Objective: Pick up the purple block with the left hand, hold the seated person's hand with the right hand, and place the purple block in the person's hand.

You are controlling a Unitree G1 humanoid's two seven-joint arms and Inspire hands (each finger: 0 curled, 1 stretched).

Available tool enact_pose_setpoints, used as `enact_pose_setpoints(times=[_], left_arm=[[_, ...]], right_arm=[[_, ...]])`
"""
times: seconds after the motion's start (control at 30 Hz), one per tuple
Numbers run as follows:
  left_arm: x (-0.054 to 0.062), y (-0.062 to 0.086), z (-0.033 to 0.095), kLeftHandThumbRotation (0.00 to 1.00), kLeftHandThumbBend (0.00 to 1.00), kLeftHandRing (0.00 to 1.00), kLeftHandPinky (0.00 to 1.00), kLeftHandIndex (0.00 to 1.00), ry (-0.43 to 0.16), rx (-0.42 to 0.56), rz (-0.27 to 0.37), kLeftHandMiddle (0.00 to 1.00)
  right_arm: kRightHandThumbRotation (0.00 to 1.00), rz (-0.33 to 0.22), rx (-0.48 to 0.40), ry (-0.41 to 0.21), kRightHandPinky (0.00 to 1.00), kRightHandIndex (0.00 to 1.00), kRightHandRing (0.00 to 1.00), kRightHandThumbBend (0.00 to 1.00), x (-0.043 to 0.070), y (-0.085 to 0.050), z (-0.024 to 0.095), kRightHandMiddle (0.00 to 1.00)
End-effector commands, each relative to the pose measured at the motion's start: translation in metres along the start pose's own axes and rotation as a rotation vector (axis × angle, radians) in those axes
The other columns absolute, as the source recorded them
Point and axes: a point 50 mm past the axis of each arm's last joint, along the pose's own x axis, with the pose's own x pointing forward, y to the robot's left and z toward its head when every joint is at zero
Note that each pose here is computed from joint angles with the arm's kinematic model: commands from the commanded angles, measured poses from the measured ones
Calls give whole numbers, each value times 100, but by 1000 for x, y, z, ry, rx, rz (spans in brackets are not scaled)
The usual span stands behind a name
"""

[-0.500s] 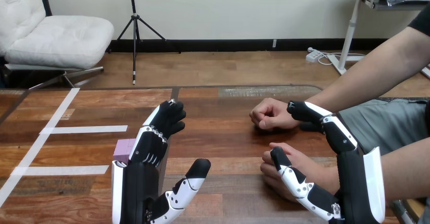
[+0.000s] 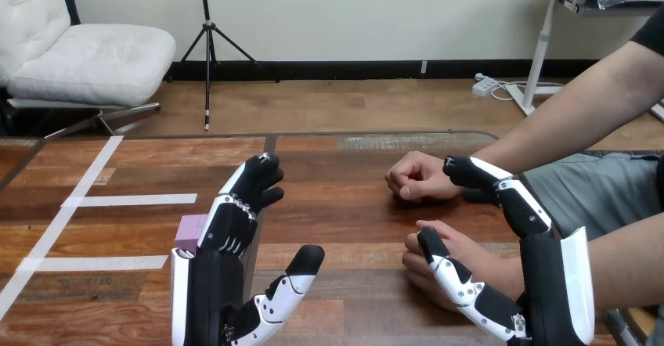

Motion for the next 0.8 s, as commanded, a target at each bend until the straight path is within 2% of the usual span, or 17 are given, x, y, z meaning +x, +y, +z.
enact_pose_setpoints(times=[0.0, 0.33, 0.5, 0.77], left_arm=[[19, -15, 6, 43, 66, 84, 80, 84, -94, -49, 51, 86], [22, -10, 6, 46, 68, 90, 84, 87, -107, -13, 93, 91], [28, 0, 7, 46, 70, 96, 93, 92, -141, 25, 134, 96], [31, 4, 9, 47, 70, 98, 96, 94, -177, 68, 150, 98]], right_arm=[[23, -34, 4, -91, 67, 74, 73, 48, 18, -1, 10, 74], [24, -35, 0, -90, 67, 74, 73, 48, 17, -1, 9, 74], [22, -34, 2, -92, 67, 74, 73, 48, 17, -2, 9, 74], [21, -38, 4, -92, 67, 74, 73, 48, 17, -1, 9, 74]])
